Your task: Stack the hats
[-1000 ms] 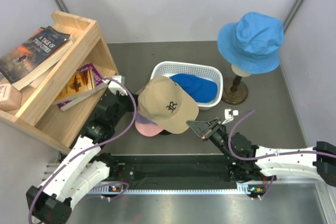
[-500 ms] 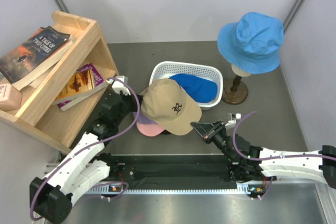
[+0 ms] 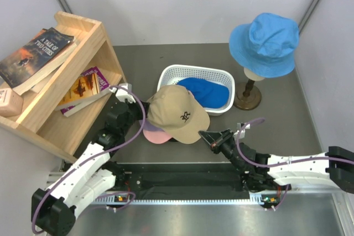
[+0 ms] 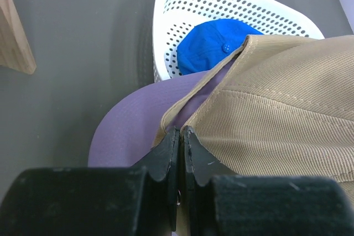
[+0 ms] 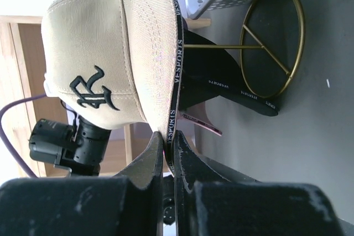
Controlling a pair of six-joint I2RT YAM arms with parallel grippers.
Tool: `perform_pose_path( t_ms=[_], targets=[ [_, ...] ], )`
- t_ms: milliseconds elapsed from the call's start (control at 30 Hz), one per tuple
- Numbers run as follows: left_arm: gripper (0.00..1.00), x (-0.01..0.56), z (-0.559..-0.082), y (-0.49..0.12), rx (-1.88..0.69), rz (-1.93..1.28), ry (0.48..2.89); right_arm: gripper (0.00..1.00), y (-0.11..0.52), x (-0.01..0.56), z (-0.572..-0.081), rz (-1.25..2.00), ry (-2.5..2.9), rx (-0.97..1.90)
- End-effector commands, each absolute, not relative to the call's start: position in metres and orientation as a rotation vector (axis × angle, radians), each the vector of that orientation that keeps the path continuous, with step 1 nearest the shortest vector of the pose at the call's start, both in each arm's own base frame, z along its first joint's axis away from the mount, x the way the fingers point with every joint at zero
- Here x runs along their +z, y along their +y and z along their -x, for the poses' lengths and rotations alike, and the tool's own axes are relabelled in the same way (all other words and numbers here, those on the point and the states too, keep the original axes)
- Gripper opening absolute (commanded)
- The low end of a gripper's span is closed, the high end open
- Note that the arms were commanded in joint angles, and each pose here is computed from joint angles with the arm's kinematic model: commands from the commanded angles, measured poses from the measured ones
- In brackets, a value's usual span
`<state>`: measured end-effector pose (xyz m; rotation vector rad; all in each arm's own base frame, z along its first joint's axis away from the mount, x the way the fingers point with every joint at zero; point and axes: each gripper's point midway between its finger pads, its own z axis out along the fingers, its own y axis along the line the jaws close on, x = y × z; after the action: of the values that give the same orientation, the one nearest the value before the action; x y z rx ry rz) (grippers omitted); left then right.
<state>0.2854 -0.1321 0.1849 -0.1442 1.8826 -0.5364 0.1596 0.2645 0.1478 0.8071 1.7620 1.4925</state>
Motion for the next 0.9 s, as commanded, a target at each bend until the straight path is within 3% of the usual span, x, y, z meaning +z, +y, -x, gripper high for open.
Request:
perform_pose_path(
  t_ms=[0,33,67,133,167,233,300,333,367,467,567,867],
  targets=[
    [0.14,0.158,-0.274,-0.106,-0.362,0.168,2.011,0.00,0.236,0.065,-0.153,-0.732,1.967,1.142],
    [0.23,0.167,-0.274,-0.105,-0.364,0.163,1.993,0.00,0.237,0.066,-0.153,-0.722,1.969,1.139],
    [0.43,0.176,-0.274,-0.106,-0.367,0.157,1.981,0.00,0.239,0.071,-0.153,-0.705,1.959,1.134],
    [0.59,0.204,-0.277,-0.106,-0.380,0.143,1.930,0.00,0.239,0.074,-0.154,-0.681,1.958,1.111],
    [0.72,0.212,-0.276,-0.107,-0.385,0.137,1.916,0.00,0.242,0.081,-0.155,-0.666,1.944,1.110],
    [0.80,0.240,-0.278,-0.111,-0.422,0.122,1.862,0.00,0.239,0.081,-0.156,-0.640,1.947,1.069],
    [0.87,0.259,-0.280,-0.117,-0.464,0.097,1.814,0.16,0.239,0.088,-0.158,-0.628,1.934,1.044],
    [0.88,0.267,-0.283,-0.122,-0.487,0.087,1.789,0.26,0.237,0.088,-0.158,-0.620,1.933,1.029],
    [0.88,0.272,-0.284,-0.127,-0.509,0.066,1.780,0.45,0.238,0.095,-0.159,-0.606,1.914,1.033],
    [0.91,0.292,-0.292,-0.137,-0.547,0.037,1.742,0.67,0.234,0.102,-0.158,-0.581,1.898,1.008],
    [0.91,0.317,-0.299,-0.144,-0.580,0.029,1.670,0.72,0.226,0.106,-0.154,-0.549,1.887,0.946],
    [0.92,0.347,-0.311,-0.180,-0.680,-0.053,1.586,0.75,0.203,0.140,-0.152,-0.447,1.786,0.736]
  ],
)
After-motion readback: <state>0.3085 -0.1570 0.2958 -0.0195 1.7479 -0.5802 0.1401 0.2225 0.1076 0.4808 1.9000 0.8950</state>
